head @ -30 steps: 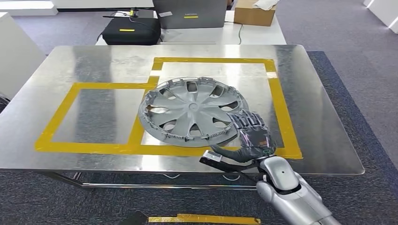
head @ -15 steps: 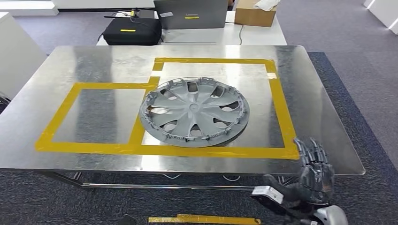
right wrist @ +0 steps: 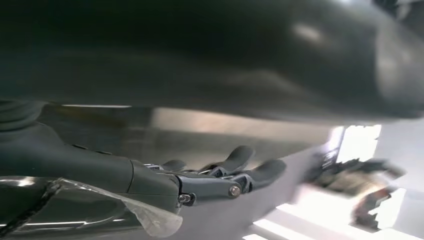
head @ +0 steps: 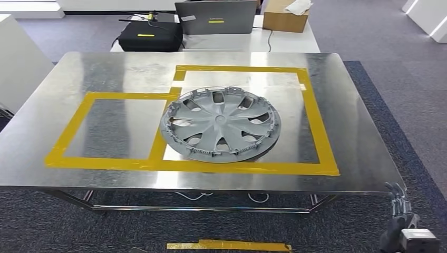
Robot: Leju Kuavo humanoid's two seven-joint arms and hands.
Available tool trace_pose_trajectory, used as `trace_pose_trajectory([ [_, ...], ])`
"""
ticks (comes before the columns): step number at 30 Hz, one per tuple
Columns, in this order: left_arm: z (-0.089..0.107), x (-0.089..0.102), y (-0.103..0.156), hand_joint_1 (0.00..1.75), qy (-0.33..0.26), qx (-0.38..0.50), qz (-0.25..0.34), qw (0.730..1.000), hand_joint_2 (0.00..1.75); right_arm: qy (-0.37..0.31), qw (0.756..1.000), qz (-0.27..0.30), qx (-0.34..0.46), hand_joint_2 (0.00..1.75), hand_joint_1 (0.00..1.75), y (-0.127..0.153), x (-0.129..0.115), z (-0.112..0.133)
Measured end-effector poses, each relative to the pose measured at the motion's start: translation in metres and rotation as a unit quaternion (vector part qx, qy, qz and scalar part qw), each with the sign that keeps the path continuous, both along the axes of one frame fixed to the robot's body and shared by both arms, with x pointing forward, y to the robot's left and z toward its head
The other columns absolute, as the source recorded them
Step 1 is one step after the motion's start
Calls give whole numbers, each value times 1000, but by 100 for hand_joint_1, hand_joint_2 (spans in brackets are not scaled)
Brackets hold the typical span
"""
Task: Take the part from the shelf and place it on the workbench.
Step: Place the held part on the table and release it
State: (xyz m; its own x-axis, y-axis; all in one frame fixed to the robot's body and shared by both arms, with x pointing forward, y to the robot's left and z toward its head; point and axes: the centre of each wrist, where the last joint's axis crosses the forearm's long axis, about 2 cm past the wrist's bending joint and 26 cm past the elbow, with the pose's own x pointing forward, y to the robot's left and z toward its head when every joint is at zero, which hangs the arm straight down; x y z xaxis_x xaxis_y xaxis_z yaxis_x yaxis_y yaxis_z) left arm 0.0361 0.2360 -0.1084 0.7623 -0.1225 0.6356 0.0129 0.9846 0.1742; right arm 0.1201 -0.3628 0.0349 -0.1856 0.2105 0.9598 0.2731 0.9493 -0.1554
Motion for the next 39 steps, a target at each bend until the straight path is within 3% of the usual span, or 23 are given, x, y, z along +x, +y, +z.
trace_pose_trajectory([
  [4, 0, -4, -5, 0, 10, 0, -3, 1000, 0, 115, 978, -169, 51, 0, 0, -39, -39, -54],
  [8, 0, -8, -7, 0, 24, 4, -7, 1000, 0, 295, 896, -317, 95, 0, 0, -28, -87, -104],
  [12, 0, -9, -7, 0, 32, 15, -16, 999, 0, 476, 804, -325, 144, 0, 0, 22, -103, -132],
  [15, 0, -9, -6, 0, 33, 20, -23, 999, 0, 554, 769, -270, 171, 0, 0, 64, -105, -141],
  [20, -1, -8, 1, 0, 35, 28, -30, 999, 0, 606, 755, -161, 192, 0, 0, 118, -98, -143],
  [23, -1, -8, 1, 0, 39, 27, -38, 998, 0, 606, 760, -135, 192, 0, 0, 129, -97, -143],
  [39, 0, -8, -1, 0, 45, 32, -55, 997, 0, 608, 768, -104, 172, 0, 0, 130, -89, -143],
])
